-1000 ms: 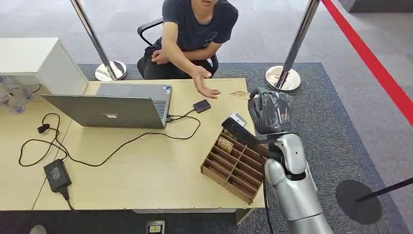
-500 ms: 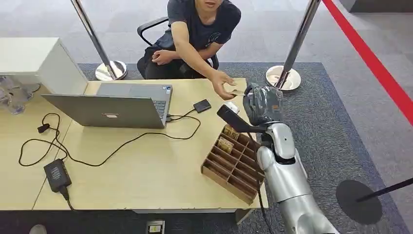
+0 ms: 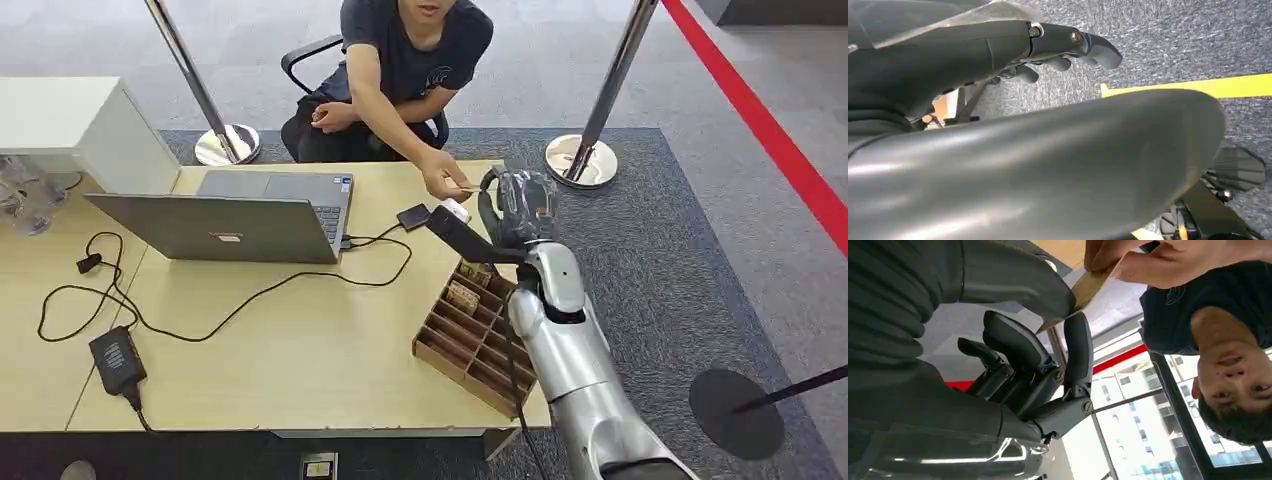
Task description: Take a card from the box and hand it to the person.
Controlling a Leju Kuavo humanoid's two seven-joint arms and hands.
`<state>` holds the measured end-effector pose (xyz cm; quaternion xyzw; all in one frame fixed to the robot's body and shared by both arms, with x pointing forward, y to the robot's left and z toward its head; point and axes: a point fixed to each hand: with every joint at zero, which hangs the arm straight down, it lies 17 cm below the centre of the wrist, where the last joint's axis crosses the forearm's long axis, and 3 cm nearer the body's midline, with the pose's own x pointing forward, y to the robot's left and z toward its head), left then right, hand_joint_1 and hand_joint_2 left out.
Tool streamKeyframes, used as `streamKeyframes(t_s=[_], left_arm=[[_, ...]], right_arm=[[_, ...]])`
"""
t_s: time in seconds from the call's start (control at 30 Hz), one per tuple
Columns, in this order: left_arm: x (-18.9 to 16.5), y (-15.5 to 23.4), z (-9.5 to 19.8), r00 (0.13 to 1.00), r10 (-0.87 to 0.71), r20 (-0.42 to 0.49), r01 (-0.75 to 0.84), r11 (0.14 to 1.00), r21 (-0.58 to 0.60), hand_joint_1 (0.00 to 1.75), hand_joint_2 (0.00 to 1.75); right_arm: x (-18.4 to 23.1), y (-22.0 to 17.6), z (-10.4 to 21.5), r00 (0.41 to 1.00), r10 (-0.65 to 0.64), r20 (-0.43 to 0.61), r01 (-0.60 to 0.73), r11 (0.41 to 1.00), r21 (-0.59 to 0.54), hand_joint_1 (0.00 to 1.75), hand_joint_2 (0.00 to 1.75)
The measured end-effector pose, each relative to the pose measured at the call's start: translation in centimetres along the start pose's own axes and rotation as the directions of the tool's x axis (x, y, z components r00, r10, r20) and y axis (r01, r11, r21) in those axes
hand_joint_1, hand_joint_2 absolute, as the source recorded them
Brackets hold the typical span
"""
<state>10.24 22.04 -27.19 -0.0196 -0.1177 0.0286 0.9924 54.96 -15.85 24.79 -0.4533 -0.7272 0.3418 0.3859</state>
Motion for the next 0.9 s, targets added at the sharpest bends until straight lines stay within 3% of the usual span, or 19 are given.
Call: streamKeyframes(t_s=[0.2, 0.23, 0.27, 0.53, 0.57, 0.9], left_arm=[[0.0, 0.2, 0.0, 1.0, 0.018, 0.008, -0.018, 1.0, 0.009, 0.0, 0.0], [0.0, 0.2, 0.0, 1.0, 0.018, 0.005, -0.018, 1.0, 0.009, 0.0, 0.0], [-0.2, 0.2, 0.0, 1.0, 0.017, 0.001, -0.017, 1.0, 0.009, 0.0, 0.0], [-0.3, 0.1, 0.0, 1.0, 0.014, -0.002, -0.014, 1.0, 0.005, 0.0, 0.0], [-0.3, 0.1, 0.0, 1.0, 0.012, -0.001, -0.012, 1.0, 0.005, 0.0, 0.0], [-0.4, 0.2, 0.0, 1.0, 0.004, -0.003, -0.004, 1.0, 0.006, 0.0, 0.0]], right_arm=[[0.5, 0.7, 0.2, 1.0, -0.02, 0.009, 0.02, 1.0, 0.016, 1.75, 1.75], [0.5, 0.7, 0.2, 1.0, -0.023, 0.008, 0.023, 1.0, 0.017, 1.27, 1.75], [0.5, 0.8, 0.2, 1.0, -0.025, 0.007, 0.025, 1.0, 0.018, 0.03, 1.75], [0.5, 0.6, 0.5, 0.999, -0.035, 0.006, 0.034, 0.999, 0.011, 0.0, 1.75], [0.5, 0.5, 0.6, 0.999, -0.037, 0.006, 0.037, 0.999, 0.009, 0.0, 0.0], [1.1, -1.7, 1.5, 0.998, -0.054, 0.03, 0.056, 0.997, -0.054, 0.0, 0.0]])
